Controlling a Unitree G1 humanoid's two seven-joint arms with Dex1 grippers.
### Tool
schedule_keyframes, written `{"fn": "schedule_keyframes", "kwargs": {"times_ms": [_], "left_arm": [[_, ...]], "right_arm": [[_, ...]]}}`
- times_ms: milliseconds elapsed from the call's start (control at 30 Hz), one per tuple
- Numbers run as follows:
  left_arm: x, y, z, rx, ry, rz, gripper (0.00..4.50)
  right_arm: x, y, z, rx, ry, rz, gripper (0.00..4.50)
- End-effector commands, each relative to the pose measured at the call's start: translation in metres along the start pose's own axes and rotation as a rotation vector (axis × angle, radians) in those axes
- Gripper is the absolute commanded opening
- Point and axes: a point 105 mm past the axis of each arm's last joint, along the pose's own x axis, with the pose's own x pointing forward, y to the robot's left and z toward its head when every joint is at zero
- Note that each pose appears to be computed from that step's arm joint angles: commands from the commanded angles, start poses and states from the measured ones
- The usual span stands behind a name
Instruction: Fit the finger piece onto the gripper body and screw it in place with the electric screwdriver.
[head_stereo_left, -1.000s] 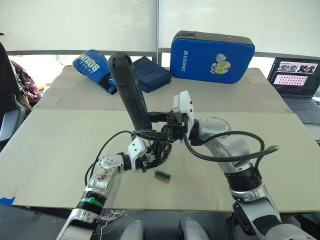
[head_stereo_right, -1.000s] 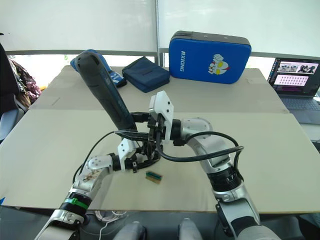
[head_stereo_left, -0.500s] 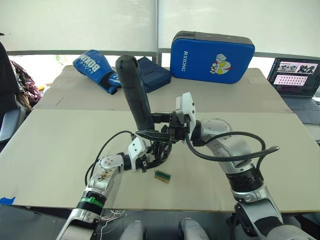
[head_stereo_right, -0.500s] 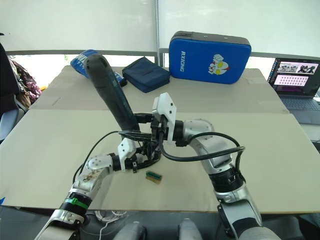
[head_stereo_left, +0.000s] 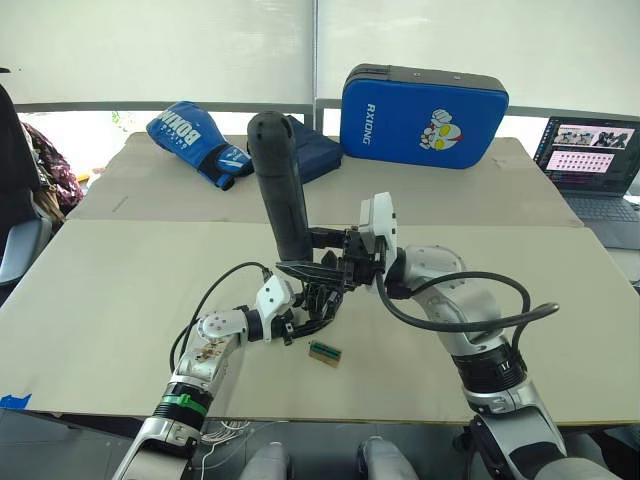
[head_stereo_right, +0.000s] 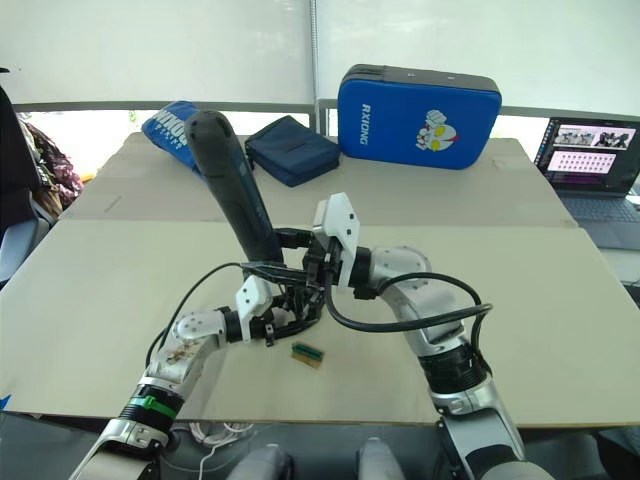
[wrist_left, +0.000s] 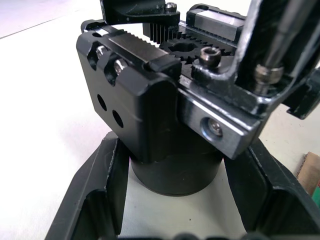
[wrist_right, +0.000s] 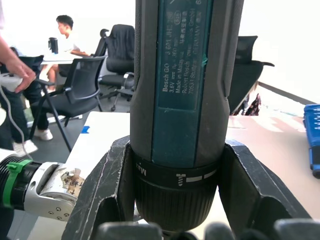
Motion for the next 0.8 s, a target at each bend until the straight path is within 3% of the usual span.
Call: {"fn": "schedule_keyframes", "kwargs": {"times_ms": [33, 800], "left_arm": [[0.003, -0.019, -0.026, -0.072, 0.084, -0.074, 2.27], [0.002, -0.014, -0.026, -0.074, 0.083, -0.061, 2.27]], "right_arm": [[-0.011, -0.01, -0.016, 0.015, 0.049, -0.074, 1.93], [-0.009, -0.002, -0.05, 0.048, 0.183, -0.09, 1.93]]}}
